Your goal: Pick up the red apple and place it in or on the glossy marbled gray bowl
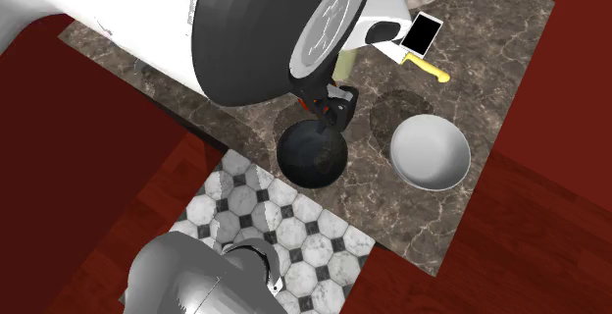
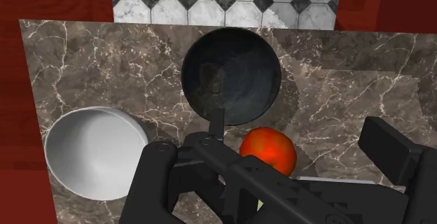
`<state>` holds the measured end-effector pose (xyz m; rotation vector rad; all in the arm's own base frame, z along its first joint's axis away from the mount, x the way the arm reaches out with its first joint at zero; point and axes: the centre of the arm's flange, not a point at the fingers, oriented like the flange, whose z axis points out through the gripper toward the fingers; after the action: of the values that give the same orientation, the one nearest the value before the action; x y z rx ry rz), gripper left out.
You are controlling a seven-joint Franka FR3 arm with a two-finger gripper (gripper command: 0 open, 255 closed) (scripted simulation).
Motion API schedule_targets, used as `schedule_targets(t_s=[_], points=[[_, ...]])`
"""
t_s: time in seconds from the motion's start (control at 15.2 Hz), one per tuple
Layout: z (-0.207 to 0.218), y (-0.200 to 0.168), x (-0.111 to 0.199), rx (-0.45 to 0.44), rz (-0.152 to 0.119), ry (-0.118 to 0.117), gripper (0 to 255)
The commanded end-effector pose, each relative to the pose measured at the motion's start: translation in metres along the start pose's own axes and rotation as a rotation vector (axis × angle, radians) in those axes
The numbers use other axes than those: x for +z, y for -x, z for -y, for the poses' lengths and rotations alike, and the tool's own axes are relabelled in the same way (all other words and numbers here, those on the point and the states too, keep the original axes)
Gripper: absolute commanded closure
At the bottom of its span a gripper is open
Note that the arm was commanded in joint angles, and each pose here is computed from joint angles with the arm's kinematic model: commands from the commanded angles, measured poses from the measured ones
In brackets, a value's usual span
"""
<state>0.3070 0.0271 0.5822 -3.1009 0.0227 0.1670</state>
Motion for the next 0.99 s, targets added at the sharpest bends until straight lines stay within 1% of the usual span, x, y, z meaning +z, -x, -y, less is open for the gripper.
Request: schedule_targets(t_s=[0.0,0.92], points=[[0.000,0.000,0.000,0.000,0.000,0.000,0],[0.026,-0.135,0.111,0.117,-0.055,-0.061,0]])
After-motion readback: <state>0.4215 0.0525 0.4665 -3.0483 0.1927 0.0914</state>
